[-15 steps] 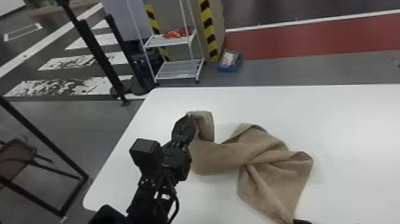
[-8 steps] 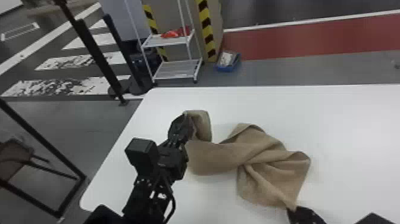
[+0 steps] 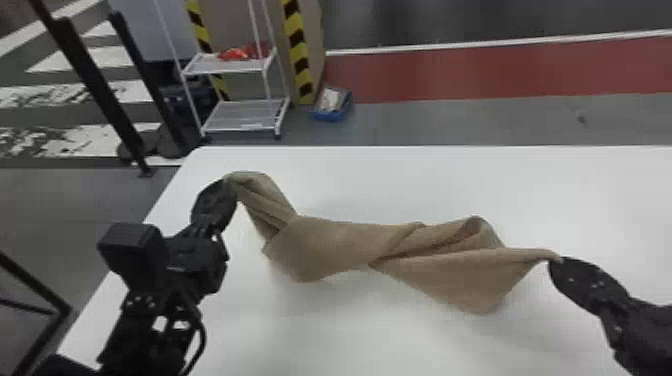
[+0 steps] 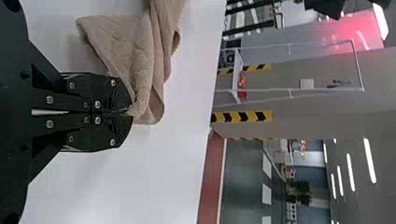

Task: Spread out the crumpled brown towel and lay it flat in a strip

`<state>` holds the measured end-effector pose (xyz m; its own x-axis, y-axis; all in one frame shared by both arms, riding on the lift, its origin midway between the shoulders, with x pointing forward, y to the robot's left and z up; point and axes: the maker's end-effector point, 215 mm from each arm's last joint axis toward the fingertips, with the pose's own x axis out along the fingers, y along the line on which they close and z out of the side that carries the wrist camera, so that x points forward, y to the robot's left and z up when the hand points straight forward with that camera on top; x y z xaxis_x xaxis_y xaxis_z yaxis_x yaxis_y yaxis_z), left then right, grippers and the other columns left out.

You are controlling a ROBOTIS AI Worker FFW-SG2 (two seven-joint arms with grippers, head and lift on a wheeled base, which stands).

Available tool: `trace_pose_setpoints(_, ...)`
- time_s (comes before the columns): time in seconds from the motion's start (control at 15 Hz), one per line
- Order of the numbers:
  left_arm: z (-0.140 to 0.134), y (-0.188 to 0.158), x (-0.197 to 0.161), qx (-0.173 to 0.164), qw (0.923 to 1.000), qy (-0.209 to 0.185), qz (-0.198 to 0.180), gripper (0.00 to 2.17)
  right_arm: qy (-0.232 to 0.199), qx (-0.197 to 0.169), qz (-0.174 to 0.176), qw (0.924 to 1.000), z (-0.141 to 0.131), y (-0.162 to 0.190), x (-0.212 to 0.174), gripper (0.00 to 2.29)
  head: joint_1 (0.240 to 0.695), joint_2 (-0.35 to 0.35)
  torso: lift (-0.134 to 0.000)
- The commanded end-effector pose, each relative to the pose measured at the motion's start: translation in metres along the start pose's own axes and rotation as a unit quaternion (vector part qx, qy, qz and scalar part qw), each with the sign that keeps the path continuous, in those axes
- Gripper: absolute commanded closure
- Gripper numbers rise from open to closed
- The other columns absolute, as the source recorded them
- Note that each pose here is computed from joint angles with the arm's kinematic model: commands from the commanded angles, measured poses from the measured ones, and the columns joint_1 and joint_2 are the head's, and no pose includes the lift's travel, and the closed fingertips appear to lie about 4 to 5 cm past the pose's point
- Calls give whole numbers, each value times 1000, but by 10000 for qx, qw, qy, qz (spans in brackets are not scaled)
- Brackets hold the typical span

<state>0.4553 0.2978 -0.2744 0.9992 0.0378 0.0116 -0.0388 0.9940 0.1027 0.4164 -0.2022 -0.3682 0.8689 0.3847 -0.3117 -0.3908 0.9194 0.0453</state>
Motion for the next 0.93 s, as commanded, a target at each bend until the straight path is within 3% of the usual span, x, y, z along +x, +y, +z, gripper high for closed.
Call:
trace_pose_setpoints(0.0,1,10,1,37,10000,9,72,1379,-200,93,-511,9984,22,-62,-18,1480,695,131,-124)
trace_pose_setpoints(0.47,-1,16,3,94,9999,71,117,1379,-566,426,-1765,9817,41,-196,-75,1480,695,-55,-124)
trace_pose_setpoints(0.6,-1,12,5,103,9999,114,63,1379,-548,426,-1797,9813,40,-201,-75,1480,695,-108,-124)
trace_pose_setpoints(0.87,-7,7,11,112,9997,233,-13,1379,-348,464,-1805,9819,21,-206,-53,1480,695,-128,-124)
